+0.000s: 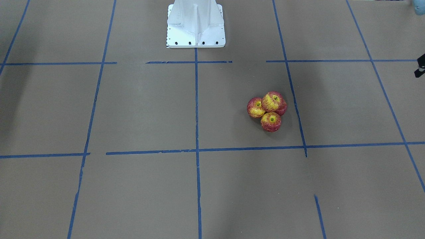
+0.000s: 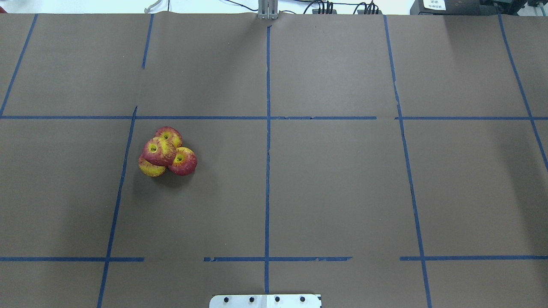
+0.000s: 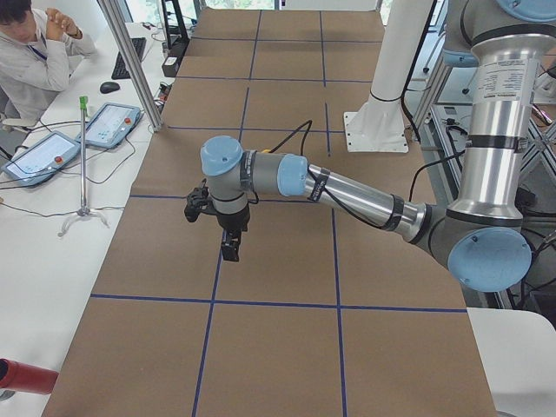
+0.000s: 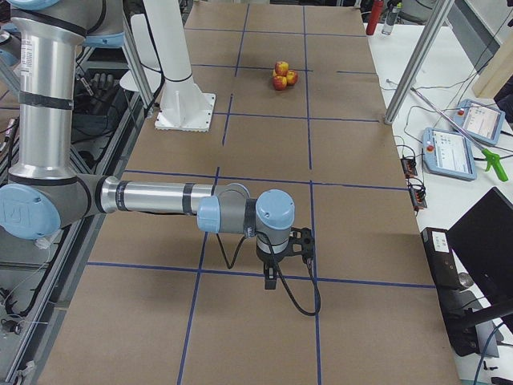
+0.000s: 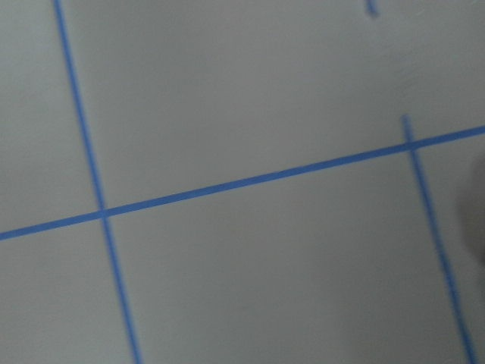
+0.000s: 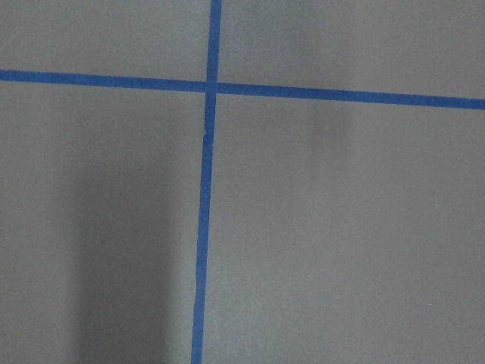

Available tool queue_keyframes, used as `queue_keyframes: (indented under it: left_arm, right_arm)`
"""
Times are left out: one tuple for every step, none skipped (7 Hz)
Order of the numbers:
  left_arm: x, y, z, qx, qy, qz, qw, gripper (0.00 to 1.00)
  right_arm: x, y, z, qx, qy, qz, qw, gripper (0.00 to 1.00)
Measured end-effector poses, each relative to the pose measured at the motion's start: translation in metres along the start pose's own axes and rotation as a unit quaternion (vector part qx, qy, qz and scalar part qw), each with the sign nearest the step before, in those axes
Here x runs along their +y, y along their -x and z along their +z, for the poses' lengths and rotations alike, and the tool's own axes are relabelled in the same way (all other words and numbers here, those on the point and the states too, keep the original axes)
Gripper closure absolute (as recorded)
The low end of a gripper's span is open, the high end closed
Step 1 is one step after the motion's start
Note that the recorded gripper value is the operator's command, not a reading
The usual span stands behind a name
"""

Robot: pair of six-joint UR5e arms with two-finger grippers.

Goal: Stack apples

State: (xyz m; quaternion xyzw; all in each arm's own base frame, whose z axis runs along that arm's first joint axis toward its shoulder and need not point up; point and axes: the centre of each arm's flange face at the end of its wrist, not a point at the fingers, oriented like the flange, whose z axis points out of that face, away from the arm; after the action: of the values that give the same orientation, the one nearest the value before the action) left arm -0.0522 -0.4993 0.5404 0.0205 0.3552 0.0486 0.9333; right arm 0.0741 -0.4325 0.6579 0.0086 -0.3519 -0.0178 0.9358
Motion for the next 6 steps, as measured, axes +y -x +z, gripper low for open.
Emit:
queue_keyframes:
  left_arm:
    - [-0.001, 0.025, 0.004, 0.001, 0.002, -0.011, 0.9999, 0.0]
    - [-0.007, 0.04, 0.009, 0.002, 0.001, -0.016, 0.9999, 0.0]
    - [-0.013, 0.047, 0.012, 0.003, -0.003, -0.017, 0.9998, 0.0]
    - [-0.018, 0.051, 0.014, 0.007, -0.007, -0.016, 0.9998, 0.0]
    - [-0.016, 0.053, 0.018, 0.023, -0.009, -0.017, 0.9996, 0.0]
    - [-0.011, 0.051, 0.021, 0.042, -0.01, -0.018, 0.9989, 0.0]
  right_arm:
    - [0.0, 0.0, 0.0, 0.0, 0.0, 0.0, 1.0, 0.0]
    - [0.0, 0.0, 0.0, 0.0, 0.0, 0.0, 1.0, 0.0]
    - [0.0, 0.0, 0.0, 0.0, 0.0, 0.0, 1.0, 0.0]
    - [0.0, 0.0, 0.0, 0.0, 0.0, 0.0, 1.0, 0.0]
    - [0.0, 0.0, 0.0, 0.0, 0.0, 0.0, 1.0, 0.0]
    - [0.0, 0.0, 0.0, 0.0, 0.0, 0.0, 1.0, 0.0]
